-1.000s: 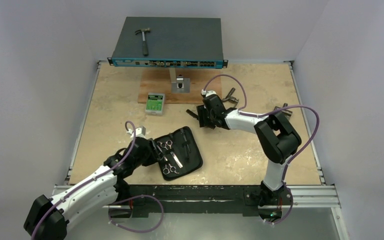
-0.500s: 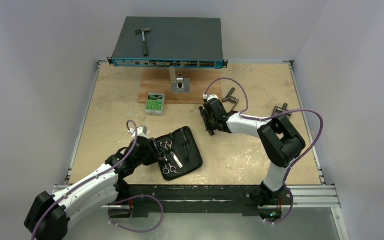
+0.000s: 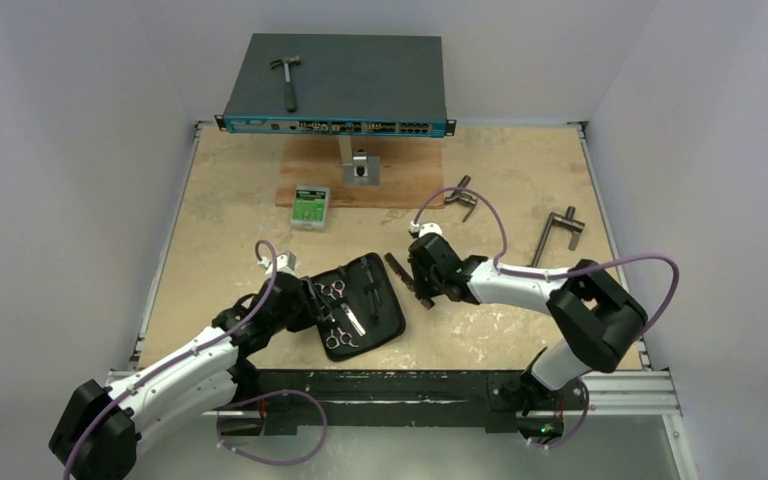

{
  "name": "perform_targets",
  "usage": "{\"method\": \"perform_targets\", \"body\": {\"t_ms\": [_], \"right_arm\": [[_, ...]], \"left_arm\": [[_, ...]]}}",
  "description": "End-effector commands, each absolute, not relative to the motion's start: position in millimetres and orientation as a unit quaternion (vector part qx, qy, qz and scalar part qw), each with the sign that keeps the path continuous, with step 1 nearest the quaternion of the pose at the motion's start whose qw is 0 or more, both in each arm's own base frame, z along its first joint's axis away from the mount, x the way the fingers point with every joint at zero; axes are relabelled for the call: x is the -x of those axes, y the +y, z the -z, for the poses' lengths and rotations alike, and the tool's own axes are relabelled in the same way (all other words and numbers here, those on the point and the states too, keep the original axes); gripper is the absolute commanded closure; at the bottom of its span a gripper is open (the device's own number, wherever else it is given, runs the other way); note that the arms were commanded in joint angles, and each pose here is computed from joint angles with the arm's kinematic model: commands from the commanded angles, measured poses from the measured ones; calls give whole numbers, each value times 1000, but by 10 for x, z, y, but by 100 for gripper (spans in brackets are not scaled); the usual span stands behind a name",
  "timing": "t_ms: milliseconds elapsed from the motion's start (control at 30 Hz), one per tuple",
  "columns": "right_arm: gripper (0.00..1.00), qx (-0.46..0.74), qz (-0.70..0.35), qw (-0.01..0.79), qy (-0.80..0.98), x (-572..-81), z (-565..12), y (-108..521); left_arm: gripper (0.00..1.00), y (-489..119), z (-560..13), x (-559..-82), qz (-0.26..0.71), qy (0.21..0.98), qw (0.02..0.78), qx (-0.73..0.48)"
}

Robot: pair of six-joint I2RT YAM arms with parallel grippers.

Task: Sort the hair-cutting tools
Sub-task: Move the comb to the center of the board, then move the hairdressing tool bag to the center of the board.

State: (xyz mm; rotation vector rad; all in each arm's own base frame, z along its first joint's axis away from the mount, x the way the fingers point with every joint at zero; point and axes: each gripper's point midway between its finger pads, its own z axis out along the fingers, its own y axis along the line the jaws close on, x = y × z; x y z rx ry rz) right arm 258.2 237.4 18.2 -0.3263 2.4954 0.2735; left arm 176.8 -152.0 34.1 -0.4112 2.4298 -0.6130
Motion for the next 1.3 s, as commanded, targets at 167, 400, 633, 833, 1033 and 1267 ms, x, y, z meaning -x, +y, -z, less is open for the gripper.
{"method": "perform_targets", "body": {"t_ms": [167,400,633,833,1033,1267], "right_arm": [[81,64,-122,221,965,-1752,-69,2078],[76,56,-159,189,967,-1281,-29,2183],[73,72,-164,157,971,-774,15,2226],[67,50,-159,190,968,-720,-177,2096],[45,-1,-157,294,943,-1226,-546,2125],[36,-21,-162,330,930,-1810,-622,2261]], "left_arm": [[56,-1655,-587,-1931,257,901,317,148],[56,-1788,-574,-2020,262,905,305,138],[57,-1867,-608,-2082,268,905,303,133],[57,-1835,-648,-2095,263,904,312,130],[57,-1744,-662,-2142,242,902,329,137],[57,-1500,-542,-2148,179,909,335,170]]}}
